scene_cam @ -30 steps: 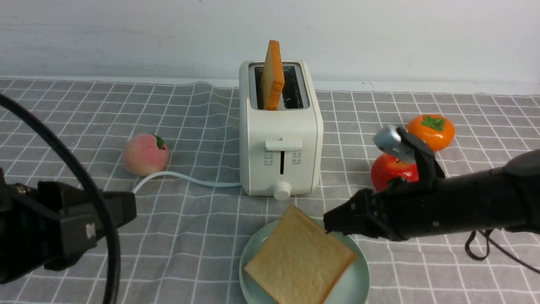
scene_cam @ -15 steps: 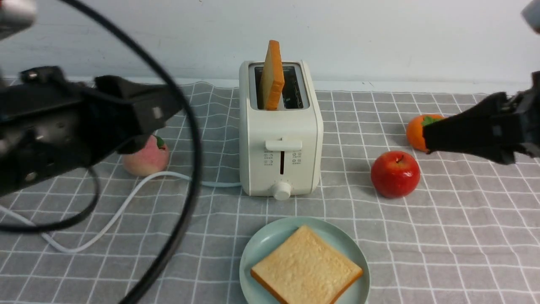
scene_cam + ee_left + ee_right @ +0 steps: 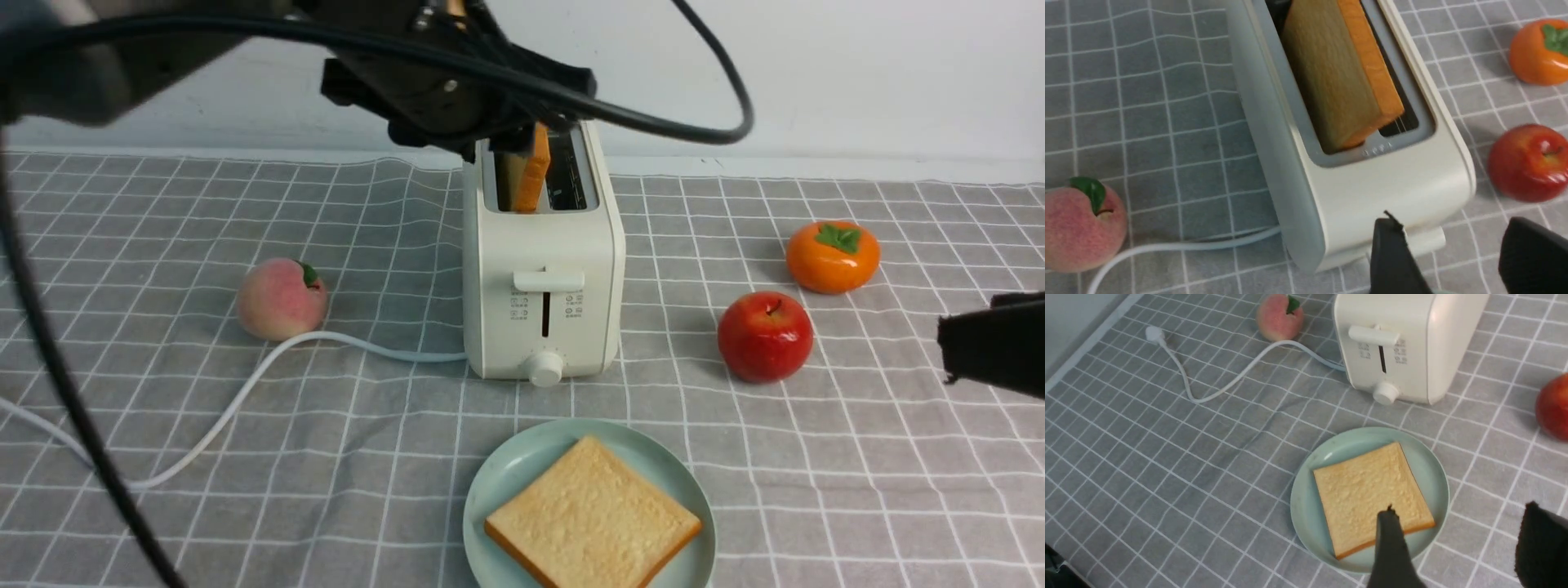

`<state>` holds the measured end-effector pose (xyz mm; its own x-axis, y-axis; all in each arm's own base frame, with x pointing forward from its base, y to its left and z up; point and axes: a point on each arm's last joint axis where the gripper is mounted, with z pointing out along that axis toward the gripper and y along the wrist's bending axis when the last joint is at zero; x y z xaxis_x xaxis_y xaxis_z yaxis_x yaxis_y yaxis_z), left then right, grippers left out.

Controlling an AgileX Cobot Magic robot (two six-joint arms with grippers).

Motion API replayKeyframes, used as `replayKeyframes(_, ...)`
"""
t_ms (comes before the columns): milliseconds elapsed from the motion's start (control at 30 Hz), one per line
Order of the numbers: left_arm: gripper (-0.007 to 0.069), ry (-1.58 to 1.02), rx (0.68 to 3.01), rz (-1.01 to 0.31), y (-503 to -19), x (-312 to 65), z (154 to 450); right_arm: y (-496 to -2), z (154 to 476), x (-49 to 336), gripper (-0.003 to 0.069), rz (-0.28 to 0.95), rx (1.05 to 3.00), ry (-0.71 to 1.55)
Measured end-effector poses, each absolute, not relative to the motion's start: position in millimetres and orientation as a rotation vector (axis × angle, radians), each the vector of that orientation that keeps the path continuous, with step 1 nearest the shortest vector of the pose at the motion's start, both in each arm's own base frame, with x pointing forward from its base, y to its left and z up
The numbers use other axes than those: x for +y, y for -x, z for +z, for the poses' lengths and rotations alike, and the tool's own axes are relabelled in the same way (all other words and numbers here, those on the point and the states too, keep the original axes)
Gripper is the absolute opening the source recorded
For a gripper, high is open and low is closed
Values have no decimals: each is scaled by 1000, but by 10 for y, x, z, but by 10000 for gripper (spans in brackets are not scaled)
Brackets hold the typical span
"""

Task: Take toasted bread from bread machine on grey coffee table place on plate.
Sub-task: 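Reach for a toast slice standing in the toaster with the left gripper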

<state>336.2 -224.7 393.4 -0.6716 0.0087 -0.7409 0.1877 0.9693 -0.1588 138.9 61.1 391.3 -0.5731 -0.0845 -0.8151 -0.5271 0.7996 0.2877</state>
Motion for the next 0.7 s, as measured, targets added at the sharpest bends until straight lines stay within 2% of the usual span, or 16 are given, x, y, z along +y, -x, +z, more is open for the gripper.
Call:
replayKeyframes(200,459,-46,2216,-218,-3542,-2441,3806,-1393,3810,601,404,650,2167,432)
replayKeyframes(533,465,-202,2113,-196,-3913,-2632,3414,-1385,3785,604,404,657,2182,437)
replayKeyframes(700,465,-78,2119,-194,-4102,-2440,3329,-1375,3781,614,404,675,2188,441)
